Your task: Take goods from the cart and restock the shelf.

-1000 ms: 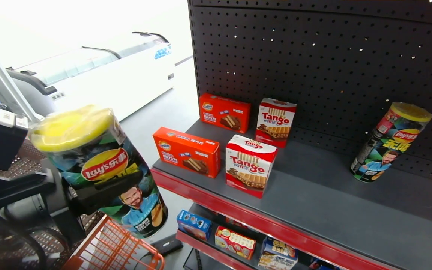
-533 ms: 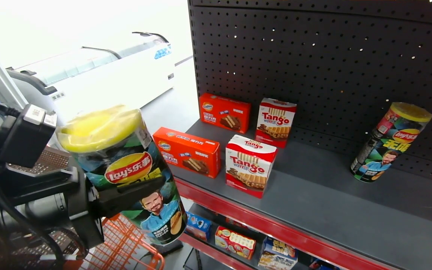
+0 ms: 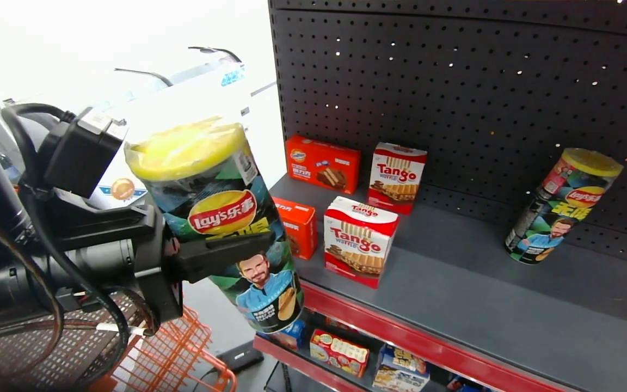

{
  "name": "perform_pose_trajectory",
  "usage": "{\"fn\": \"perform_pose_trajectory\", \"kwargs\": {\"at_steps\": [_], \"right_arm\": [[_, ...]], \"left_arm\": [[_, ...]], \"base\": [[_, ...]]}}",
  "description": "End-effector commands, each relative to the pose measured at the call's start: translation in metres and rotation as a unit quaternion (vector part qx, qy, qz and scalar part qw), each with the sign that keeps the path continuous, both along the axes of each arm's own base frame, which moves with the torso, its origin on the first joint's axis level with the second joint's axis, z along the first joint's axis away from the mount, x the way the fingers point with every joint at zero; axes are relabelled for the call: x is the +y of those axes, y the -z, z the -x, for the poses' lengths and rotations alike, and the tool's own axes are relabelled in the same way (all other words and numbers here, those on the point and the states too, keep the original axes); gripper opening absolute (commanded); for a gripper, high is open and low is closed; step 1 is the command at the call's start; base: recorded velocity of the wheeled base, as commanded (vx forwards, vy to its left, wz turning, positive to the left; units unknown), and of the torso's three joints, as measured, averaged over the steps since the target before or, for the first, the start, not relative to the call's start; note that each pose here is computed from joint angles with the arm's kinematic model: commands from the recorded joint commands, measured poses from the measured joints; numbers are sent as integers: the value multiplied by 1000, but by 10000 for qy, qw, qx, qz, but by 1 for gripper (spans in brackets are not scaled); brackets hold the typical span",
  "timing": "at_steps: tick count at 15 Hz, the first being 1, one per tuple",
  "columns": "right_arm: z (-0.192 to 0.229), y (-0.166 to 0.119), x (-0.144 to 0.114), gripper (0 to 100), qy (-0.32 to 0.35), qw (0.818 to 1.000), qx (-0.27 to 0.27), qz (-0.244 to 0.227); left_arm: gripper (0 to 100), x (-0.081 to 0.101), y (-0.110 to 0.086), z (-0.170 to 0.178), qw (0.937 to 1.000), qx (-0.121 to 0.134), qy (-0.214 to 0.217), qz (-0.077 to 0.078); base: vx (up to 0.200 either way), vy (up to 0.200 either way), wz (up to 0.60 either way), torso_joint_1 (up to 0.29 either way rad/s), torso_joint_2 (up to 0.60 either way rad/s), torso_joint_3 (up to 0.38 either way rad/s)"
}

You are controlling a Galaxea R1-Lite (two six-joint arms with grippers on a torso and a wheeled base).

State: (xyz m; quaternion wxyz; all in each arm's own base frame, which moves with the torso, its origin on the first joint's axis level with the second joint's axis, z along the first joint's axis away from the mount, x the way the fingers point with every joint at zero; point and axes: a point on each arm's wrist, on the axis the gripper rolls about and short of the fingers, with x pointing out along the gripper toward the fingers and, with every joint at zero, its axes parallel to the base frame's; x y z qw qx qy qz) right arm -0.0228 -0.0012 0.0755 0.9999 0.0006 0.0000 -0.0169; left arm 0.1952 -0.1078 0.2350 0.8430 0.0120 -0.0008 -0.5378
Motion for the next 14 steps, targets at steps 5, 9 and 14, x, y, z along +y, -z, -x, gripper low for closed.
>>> {"fn": "perform_pose_trajectory", "kwargs": {"at_steps": [5, 9, 14], "right_arm": [[0, 0, 0, 100, 0, 10000, 0, -1], [0, 0, 0, 100, 0, 10000, 0, -1], [0, 0, 0, 100, 0, 10000, 8, -1]], "left_arm": [[0, -22, -2, -7, 9982, -10, 596, 10], [0, -25, -1, -12, 9983, 4, 581, 3], [0, -22, 4, -12, 9986, 73, 519, -30]], "base": [[0, 0, -600, 3, 1, 0], [0, 0, -450, 5, 5, 3], [0, 0, 0, 0, 0, 0]]}}
